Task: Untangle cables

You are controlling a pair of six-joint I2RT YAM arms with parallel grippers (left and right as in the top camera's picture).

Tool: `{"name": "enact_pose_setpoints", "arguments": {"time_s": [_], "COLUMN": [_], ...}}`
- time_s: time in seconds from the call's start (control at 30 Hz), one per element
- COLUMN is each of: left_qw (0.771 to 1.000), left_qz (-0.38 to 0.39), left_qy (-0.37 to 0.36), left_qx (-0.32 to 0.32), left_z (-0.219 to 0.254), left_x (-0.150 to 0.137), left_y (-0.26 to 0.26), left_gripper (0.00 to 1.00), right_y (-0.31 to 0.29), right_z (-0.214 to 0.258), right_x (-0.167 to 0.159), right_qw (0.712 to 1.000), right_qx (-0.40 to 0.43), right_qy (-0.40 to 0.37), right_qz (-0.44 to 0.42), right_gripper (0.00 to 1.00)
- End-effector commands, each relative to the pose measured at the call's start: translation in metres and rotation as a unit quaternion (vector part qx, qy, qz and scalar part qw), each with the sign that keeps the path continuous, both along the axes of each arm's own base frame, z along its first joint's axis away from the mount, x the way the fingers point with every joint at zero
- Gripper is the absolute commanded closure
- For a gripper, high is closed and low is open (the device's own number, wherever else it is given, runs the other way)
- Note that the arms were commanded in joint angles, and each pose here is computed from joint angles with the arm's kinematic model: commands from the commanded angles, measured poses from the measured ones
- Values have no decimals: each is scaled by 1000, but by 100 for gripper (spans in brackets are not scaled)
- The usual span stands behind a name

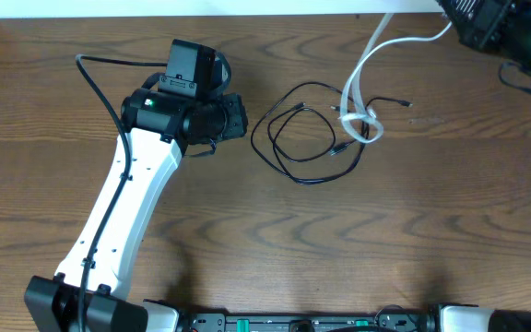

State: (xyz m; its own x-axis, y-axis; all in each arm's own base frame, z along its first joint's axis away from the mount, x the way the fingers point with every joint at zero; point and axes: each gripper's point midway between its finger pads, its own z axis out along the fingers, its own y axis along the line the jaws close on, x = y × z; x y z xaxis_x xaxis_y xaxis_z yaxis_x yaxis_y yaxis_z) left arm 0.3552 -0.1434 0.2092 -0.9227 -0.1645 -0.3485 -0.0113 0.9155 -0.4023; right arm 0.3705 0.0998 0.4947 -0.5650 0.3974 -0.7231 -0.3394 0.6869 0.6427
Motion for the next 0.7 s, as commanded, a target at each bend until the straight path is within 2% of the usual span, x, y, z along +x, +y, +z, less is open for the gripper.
{"name": "enact_pose_setpoints", "arguments": {"time_s": [0.0,0.07,0.17,0.33,0.4,0.47,0.67], "left_qw": [1000,1000,1000,1000,1000,1000,1000], "left_qz": [-4,-4,-4,-4,-4,-4,-4], "left_qy": [2,2,4,5,5,5,3], "left_qx": [5,5,5,5,5,5,5], "left_z": [-4,-4,-4,-5,-4,-4,-4], "left_x": [0,0,0,-1,-1,-1,0], "left_y": [0,0,0,0,0,0,0], "left_gripper": [72,72,72,72,72,73,72], "right_y": [-7,-34,-65,-125,-161,-193,-271], "right_z": [13,-3,-22,-54,-65,-69,-56], "right_x": [-13,5,26,63,79,97,136], "right_qw": [999,993,977,934,906,885,853], "right_qx": [-19,-59,-109,-182,-202,-207,-207], "right_qy": [-27,-9,8,43,51,44,-30], "right_qz": [-20,-102,-181,-306,-368,-414,-478], "right_gripper": [99,99,99,99,99,99,99]}}
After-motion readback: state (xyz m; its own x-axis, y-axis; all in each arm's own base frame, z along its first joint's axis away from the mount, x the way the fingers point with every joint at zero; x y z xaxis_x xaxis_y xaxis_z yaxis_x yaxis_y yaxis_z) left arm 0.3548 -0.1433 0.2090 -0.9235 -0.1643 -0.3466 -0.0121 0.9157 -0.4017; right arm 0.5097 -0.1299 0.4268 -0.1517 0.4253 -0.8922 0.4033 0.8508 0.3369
